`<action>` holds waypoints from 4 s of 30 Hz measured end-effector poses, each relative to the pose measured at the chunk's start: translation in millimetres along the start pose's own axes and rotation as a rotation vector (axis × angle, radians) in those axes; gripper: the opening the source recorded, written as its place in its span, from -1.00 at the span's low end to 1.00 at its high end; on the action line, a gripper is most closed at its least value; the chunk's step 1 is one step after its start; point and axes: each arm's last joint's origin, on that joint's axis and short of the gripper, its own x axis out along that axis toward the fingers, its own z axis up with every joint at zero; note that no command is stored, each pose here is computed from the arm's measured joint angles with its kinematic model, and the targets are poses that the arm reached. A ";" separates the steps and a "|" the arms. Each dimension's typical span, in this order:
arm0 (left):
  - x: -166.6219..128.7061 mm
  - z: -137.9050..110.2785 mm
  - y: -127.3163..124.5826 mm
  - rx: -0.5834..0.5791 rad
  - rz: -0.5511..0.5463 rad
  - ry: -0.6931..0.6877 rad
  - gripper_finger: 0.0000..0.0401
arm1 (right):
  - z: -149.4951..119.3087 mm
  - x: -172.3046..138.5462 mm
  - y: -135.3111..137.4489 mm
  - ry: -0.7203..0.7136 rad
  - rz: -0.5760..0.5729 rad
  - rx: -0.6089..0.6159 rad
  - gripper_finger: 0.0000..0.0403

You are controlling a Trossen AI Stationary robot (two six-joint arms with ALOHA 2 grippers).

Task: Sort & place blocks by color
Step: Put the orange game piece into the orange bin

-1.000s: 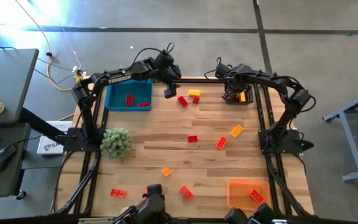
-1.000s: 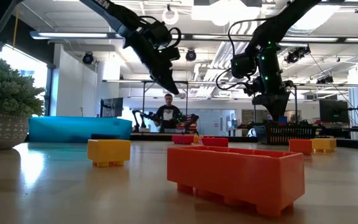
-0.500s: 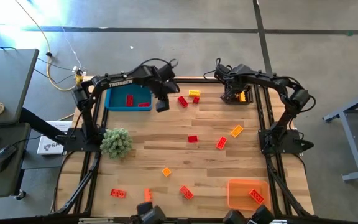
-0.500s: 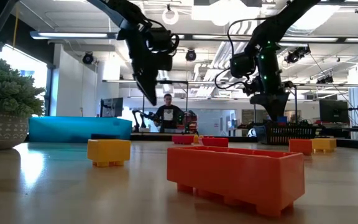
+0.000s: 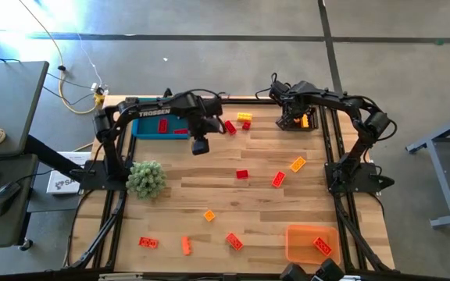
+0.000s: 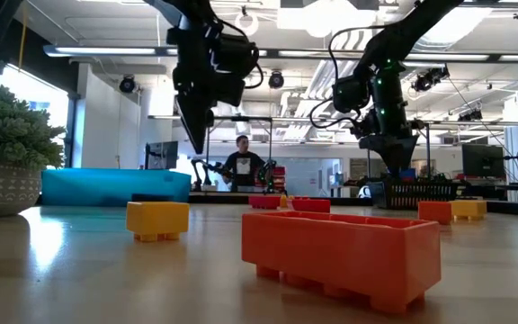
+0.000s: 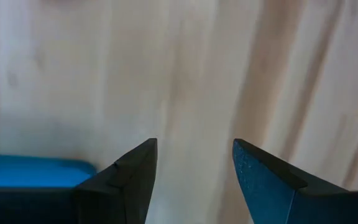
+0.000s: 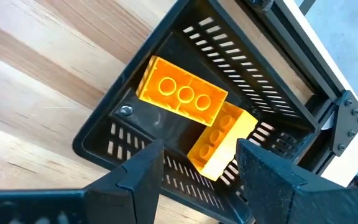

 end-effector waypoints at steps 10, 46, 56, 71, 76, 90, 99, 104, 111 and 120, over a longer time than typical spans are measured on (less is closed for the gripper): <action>-14.5 -27.4 -48.0 0.034 -0.013 0.024 -0.01 | -4.3 -0.1 -0.6 0.043 -0.006 0.025 -0.06; -16.9 -115.0 -236.5 0.972 -0.094 -0.185 -0.01 | -61.5 -101.8 48.2 -0.237 0.345 0.065 -0.06; 0.2 -112.7 -272.1 1.033 -0.145 -0.282 -0.01 | -71.1 -108.6 65.8 -0.240 0.383 -0.009 -0.06; 57.2 -119.1 -310.4 1.244 -0.147 -0.186 -0.01 | -78.2 -113.6 78.3 -0.249 0.391 0.035 -0.06; 73.2 -118.7 -312.1 1.291 -0.135 -0.136 -0.01 | -79.5 -114.4 80.1 -0.257 0.379 0.061 -0.06; 113.7 -115.5 -313.9 1.323 -0.073 -0.039 -0.01 | -79.8 -115.3 81.7 -0.264 0.385 0.057 -0.06; 122.9 -114.7 -314.2 1.322 -0.060 -0.021 -0.02 | -79.8 -115.3 81.7 -0.264 0.385 0.057 -0.06; 129.3 -115.3 -314.6 1.322 -0.072 -0.002 -0.02 | -79.8 -115.1 81.7 -0.263 0.384 0.057 -0.06; 128.9 -114.6 -314.8 1.322 -0.066 -0.012 -0.19 | -79.6 -115.0 81.6 -0.269 0.376 0.059 -0.06; 127.3 -112.6 -310.9 1.221 -0.077 0.006 -0.67 | -80.8 -115.5 83.1 -0.239 0.413 0.104 -0.06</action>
